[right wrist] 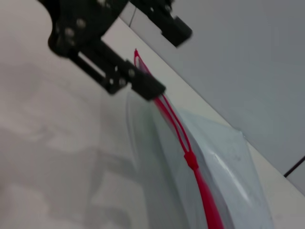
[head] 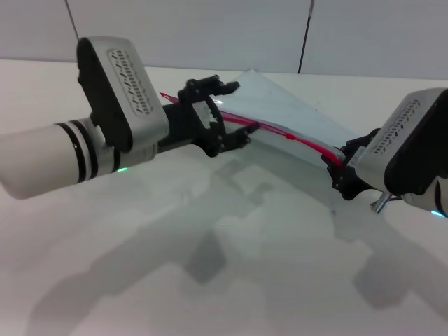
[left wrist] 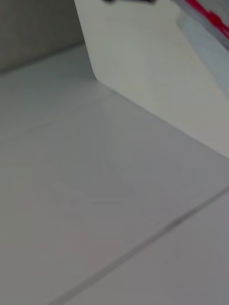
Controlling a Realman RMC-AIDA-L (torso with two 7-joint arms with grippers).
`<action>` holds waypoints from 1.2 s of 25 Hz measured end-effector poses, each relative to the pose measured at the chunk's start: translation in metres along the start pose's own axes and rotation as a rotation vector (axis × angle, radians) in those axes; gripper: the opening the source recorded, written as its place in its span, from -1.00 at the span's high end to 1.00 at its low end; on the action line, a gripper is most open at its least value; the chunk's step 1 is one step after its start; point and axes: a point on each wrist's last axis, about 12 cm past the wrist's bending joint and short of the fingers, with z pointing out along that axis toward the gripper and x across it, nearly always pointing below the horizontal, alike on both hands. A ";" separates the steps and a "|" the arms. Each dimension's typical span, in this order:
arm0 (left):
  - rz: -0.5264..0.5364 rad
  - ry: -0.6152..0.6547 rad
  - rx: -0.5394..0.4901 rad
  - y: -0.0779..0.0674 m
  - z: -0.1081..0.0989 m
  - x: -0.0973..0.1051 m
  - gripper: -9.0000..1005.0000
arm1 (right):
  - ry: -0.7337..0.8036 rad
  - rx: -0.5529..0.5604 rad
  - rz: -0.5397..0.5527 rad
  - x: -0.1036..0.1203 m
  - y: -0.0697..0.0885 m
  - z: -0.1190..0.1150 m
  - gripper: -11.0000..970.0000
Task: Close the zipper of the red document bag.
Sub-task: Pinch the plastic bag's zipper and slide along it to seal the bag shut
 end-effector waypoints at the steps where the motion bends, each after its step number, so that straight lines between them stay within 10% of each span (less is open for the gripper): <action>1: 0.014 -0.005 0.013 -0.001 0.000 -0.001 -0.43 | 0.001 -0.003 -0.003 -0.001 0.000 0.000 0.83; 30: 0.307 0.028 0.186 -0.005 0.009 -0.015 -0.41 | -0.013 -0.040 -0.050 -0.014 0.006 -0.006 0.88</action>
